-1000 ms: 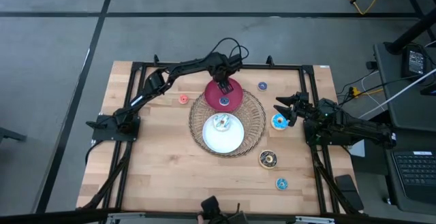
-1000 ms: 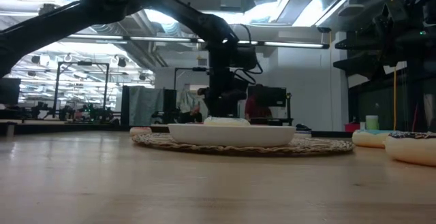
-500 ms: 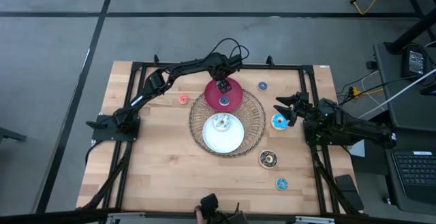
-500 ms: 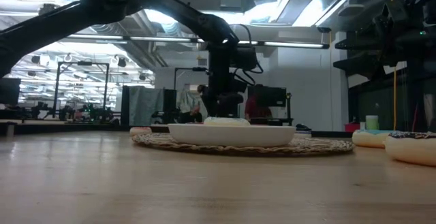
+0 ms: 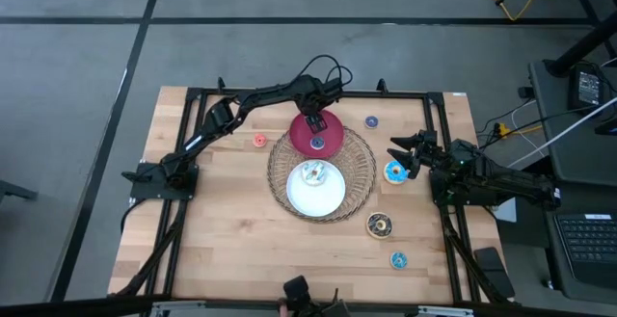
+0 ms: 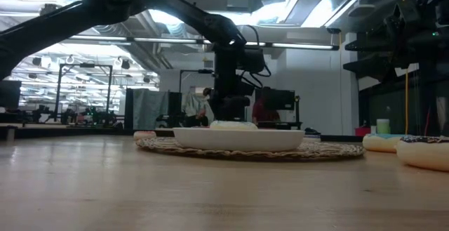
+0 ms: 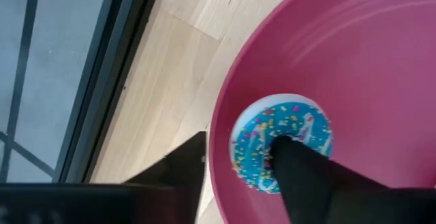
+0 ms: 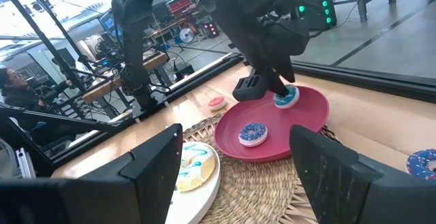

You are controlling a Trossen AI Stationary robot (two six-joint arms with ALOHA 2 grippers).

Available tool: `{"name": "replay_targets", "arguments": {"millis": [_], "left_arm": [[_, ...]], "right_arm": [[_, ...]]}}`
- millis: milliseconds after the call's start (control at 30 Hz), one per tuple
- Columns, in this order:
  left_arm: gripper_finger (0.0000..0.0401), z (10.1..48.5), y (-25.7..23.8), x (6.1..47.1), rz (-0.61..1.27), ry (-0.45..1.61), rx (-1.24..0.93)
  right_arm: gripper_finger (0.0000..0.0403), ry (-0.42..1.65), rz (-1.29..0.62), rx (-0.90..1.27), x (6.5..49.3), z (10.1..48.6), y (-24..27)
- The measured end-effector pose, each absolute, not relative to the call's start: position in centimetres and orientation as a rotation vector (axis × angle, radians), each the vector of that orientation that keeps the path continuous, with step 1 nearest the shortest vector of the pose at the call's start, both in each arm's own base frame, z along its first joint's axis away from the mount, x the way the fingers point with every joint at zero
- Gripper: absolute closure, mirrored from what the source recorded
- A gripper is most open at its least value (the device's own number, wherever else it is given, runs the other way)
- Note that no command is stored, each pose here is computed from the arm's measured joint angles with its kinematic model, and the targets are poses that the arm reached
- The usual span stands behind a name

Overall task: Pick & Place donuts
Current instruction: Put the small light blue donut on the red plate

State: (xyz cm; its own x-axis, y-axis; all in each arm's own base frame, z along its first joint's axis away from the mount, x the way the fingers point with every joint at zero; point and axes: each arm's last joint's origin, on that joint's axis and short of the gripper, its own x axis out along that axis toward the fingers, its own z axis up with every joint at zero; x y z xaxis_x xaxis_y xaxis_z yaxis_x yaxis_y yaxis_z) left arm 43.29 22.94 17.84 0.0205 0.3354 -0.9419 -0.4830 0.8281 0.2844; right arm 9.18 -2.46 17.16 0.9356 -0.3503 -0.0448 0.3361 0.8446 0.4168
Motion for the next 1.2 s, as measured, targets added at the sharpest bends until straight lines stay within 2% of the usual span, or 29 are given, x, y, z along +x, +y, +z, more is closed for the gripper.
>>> {"name": "replay_targets", "arguments": {"millis": [233,300,400,533,733,933,1067,1200], "left_arm": [[0.0358,17.80,22.84,43.26,0.617,1.420,-0.146],[0.0376,17.79,22.81,43.28,0.625,1.419,-0.148],[0.0380,17.81,22.72,43.33,0.644,1.420,-0.132],[0.0342,17.79,22.61,43.38,0.626,1.416,-0.152],[0.0241,17.71,22.25,43.56,0.556,1.403,-0.222],[0.0149,17.74,22.34,43.49,0.599,1.406,-0.208],[0.0118,17.75,22.41,43.46,0.621,1.407,-0.195],[0.0116,17.71,22.32,43.48,0.597,1.407,-0.214]], "right_arm": [[0.0132,-0.033,-0.362,0.434,9.18,17.16,-2.45],[0.0132,-0.033,-0.362,0.434,9.18,17.16,-2.46],[0.0132,-0.033,-0.362,0.434,9.18,17.16,-2.46],[0.0132,-0.033,-0.362,0.434,9.18,17.16,-2.45],[0.0132,-0.033,-0.362,0.434,9.18,17.16,-2.46],[0.0132,-0.033,-0.362,0.434,9.18,17.16,-2.45],[0.0132,-0.033,-0.362,0.434,9.18,17.16,-2.46],[0.0132,-0.033,-0.362,0.434,9.18,17.16,-2.46]]}}
